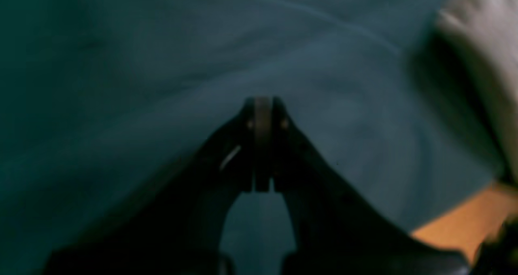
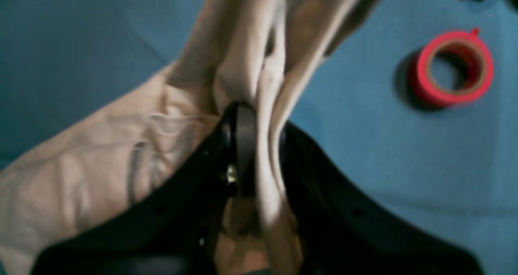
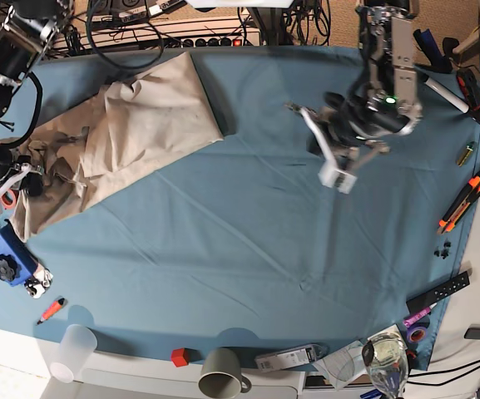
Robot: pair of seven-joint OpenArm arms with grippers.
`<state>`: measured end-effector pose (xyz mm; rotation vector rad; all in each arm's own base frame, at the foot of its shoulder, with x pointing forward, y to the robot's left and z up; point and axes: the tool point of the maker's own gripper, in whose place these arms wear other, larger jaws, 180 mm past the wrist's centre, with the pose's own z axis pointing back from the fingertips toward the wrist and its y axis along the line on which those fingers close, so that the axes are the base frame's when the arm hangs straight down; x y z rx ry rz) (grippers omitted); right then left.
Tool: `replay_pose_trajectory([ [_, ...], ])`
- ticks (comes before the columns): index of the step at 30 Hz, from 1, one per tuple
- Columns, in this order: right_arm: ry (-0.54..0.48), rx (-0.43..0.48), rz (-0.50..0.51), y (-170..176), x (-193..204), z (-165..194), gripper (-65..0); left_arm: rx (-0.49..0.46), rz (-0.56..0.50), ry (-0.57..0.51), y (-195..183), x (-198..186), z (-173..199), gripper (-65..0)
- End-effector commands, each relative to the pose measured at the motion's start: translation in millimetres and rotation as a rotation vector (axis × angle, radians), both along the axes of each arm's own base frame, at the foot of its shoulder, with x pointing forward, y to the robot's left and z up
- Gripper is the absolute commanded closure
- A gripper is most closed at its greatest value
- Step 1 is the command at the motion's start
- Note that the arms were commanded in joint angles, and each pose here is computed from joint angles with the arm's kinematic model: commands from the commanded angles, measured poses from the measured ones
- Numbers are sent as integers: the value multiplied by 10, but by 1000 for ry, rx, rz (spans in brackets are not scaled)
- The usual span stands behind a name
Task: Fold the T-shirt properly
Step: 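Fold the bundle over onto itself with the right gripper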
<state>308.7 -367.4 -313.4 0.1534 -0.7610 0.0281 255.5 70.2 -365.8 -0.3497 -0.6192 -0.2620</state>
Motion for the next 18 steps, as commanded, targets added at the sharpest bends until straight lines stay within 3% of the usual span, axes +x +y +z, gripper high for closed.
replay_pose_trajectory([
  [1,-88,-26,23,-15,92,291,0,-46,19,-44,22,77,135,0],
  [6,-107,-18,132,295,-48,446,0,-167,68,-78,208,75,262,0],
  [10,-120,58,187,508,-163,446,0,-235,71,-78,305,-75,315,0],
  [13,-94,122,223,674,-228,393,0,-301,25,-143,289,-221,525,0],
  [18,-144,253,261,970,-220,411,0,-273,-52,-271,288,-481,915,0],
])
